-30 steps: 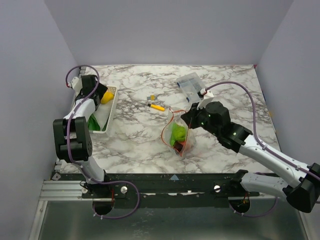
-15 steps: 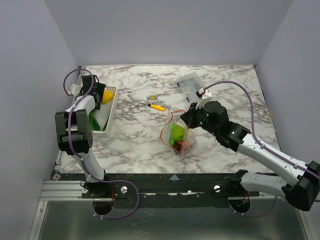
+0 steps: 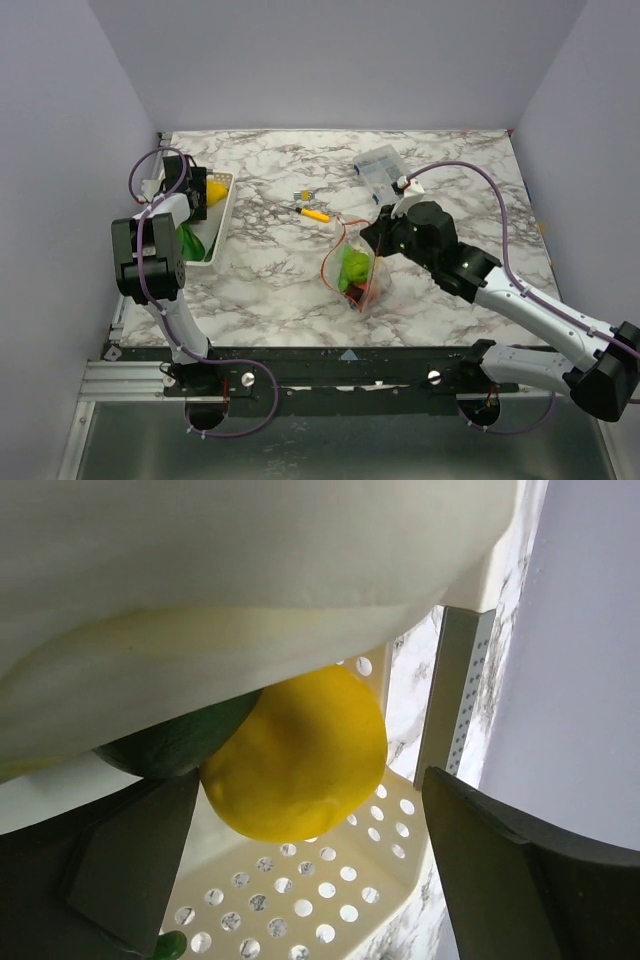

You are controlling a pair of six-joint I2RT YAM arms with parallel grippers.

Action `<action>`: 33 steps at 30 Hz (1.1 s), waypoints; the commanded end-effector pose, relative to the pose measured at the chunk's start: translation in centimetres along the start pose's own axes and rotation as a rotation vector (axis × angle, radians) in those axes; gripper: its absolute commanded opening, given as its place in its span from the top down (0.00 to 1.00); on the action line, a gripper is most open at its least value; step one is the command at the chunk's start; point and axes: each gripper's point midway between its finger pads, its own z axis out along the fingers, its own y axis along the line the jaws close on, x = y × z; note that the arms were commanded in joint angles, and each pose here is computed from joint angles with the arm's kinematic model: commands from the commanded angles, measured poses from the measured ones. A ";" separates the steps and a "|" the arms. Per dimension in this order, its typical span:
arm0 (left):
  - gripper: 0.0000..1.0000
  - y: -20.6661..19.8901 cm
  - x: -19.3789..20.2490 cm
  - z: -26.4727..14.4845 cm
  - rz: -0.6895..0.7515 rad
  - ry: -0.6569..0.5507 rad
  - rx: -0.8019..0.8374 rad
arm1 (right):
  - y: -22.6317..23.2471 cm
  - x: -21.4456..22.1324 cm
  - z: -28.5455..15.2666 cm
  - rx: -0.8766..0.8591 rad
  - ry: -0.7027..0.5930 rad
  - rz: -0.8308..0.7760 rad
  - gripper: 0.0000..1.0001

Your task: Place the food in the zip-top bag and seal the zipper

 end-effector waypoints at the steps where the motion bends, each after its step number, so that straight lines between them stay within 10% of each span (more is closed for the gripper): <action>1: 0.06 0.5 0.0 1.3 -0.097 0.001 -0.011 | 0.5 -0.5 0.1 -0.011 0.001 -0.012 0.99; 10: 0.14 2.0 0.5 1.7 -0.149 0.017 -0.099 | 0.5 -0.7 0.1 -0.004 -0.003 -0.015 0.99; 33: 0.78 1.0 -0.9 -7.4 -0.026 -0.006 0.086 | 0.6 -0.9 -0.2 -0.004 -0.001 -0.003 0.99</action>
